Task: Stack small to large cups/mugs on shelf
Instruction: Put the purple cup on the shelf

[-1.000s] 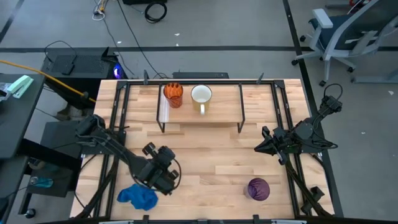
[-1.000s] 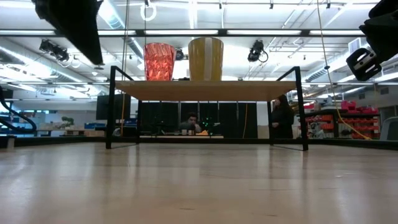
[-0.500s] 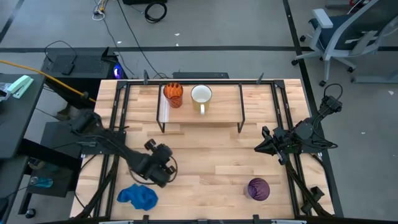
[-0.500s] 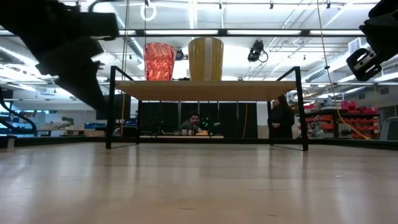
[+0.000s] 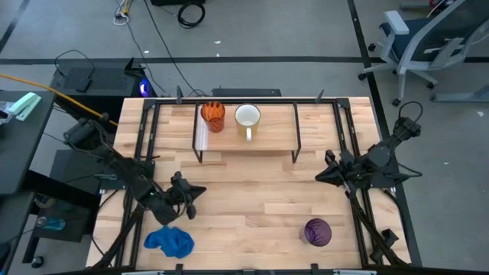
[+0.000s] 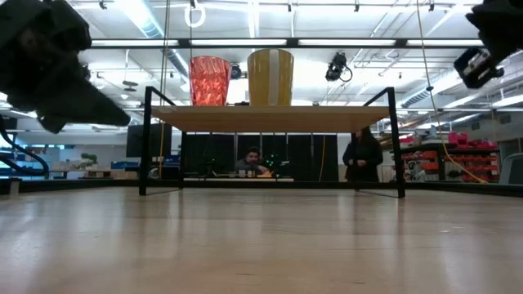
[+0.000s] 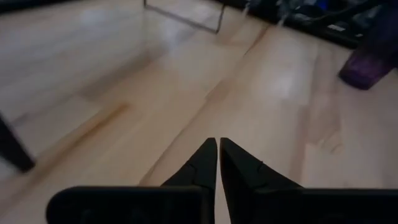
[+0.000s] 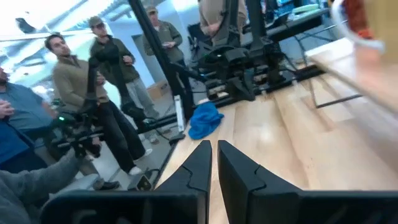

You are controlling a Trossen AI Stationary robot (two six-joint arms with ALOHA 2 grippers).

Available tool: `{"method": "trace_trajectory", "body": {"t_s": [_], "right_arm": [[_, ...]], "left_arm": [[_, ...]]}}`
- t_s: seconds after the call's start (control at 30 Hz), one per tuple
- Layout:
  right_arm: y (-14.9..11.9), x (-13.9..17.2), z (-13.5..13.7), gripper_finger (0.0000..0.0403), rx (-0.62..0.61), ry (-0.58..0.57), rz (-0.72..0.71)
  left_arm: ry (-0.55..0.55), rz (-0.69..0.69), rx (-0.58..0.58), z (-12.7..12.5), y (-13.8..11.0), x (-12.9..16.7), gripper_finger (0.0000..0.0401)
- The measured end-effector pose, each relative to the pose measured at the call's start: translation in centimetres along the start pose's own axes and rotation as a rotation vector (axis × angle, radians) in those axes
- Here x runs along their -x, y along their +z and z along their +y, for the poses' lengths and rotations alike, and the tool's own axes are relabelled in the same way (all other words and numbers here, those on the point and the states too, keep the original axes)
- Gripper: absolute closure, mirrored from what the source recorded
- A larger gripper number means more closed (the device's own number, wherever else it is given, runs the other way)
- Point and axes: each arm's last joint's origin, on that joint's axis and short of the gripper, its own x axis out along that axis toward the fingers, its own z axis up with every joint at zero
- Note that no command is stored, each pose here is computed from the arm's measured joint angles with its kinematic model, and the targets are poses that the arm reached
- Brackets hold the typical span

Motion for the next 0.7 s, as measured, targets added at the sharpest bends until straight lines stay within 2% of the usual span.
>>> {"method": "trace_trajectory", "body": {"t_s": [0.17,0.3,0.5,0.7], "right_arm": [[3.4,1.1,0.6,0.0369,0.038,-0.116,0.038],[5.8,2.2,1.1,0.0367,-0.011,-0.223,0.185],[8.9,2.2,2.8,0.0348,-0.182,-0.321,0.436],[9.9,-1.3,5.8,0.0326,-0.401,-0.338,0.713]], "left_arm": [[-0.037,-0.049,-0.069,-0.4,1.1,0.0,0.0379],[-0.031,-0.065,-0.096,-0.4,1.5,-0.2,0.0390],[-0.015,-0.062,-0.086,-0.2,1.7,-0.7,0.0386],[-0.012,-0.063,-0.086,-0.2,1.7,-0.8,0.0368]]}}
